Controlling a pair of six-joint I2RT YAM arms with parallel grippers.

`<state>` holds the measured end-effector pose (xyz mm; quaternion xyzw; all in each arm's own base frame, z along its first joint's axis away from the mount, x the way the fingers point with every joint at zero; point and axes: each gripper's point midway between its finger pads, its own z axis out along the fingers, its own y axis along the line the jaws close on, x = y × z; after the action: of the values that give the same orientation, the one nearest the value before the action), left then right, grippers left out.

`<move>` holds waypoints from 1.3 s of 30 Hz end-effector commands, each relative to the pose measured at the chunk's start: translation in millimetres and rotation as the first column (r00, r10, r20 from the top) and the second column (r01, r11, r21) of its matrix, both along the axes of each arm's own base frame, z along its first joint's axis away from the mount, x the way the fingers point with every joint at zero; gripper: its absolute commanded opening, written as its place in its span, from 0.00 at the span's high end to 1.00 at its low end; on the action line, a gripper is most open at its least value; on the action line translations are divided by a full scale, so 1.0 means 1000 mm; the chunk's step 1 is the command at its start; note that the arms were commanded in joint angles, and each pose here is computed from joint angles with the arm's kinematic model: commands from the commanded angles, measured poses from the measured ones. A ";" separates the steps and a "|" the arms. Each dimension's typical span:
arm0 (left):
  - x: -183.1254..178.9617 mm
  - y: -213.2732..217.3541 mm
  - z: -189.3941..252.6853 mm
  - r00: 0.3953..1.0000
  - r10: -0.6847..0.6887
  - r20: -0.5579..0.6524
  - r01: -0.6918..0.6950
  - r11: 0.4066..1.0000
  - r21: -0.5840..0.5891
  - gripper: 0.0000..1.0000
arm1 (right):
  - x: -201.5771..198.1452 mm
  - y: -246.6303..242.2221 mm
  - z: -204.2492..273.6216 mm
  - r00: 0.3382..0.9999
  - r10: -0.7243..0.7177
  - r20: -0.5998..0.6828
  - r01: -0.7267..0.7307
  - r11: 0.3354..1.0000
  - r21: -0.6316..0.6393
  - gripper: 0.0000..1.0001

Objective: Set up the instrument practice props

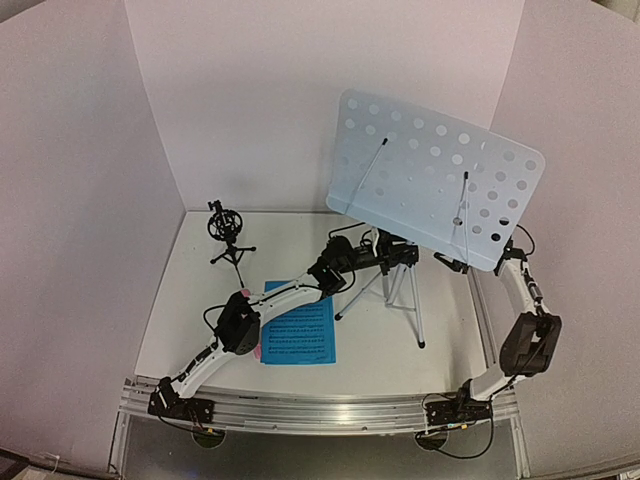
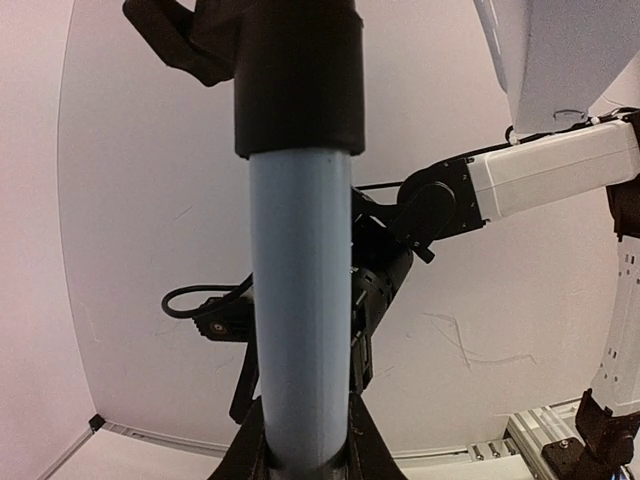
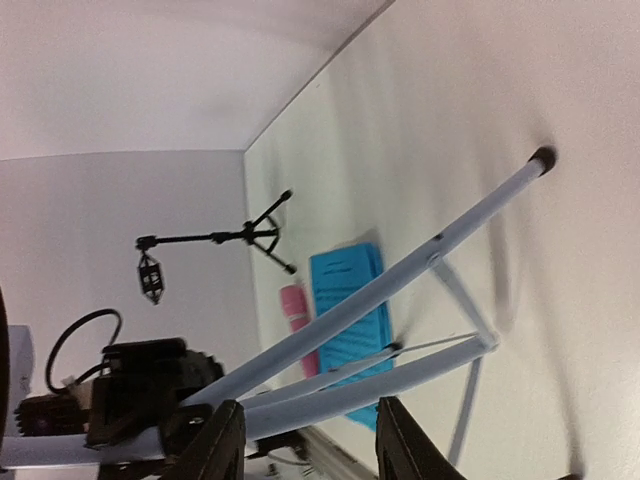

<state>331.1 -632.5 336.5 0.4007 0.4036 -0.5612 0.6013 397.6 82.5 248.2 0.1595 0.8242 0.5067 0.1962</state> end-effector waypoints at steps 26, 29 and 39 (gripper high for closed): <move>0.042 0.005 -0.043 0.995 0.088 0.052 -0.092 0.993 0.071 1.00 | -0.061 0.049 0.019 -0.134 0.878 0.459 0.573 0.446 -0.688 0.40; 0.043 0.005 -0.043 0.995 0.091 0.051 -0.095 0.993 0.075 1.00 | -0.063 0.052 0.031 -0.167 0.881 0.443 0.595 0.448 -0.667 0.40; 0.041 0.001 -0.046 0.994 0.091 0.060 -0.095 0.992 0.081 1.00 | -0.040 0.059 0.032 -0.211 0.925 0.315 0.641 0.374 -0.670 0.41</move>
<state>338.4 -632.5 336.6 0.3952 0.4065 -0.5620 0.6023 349.0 135.1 266.8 -0.5670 0.4785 -0.0507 0.6686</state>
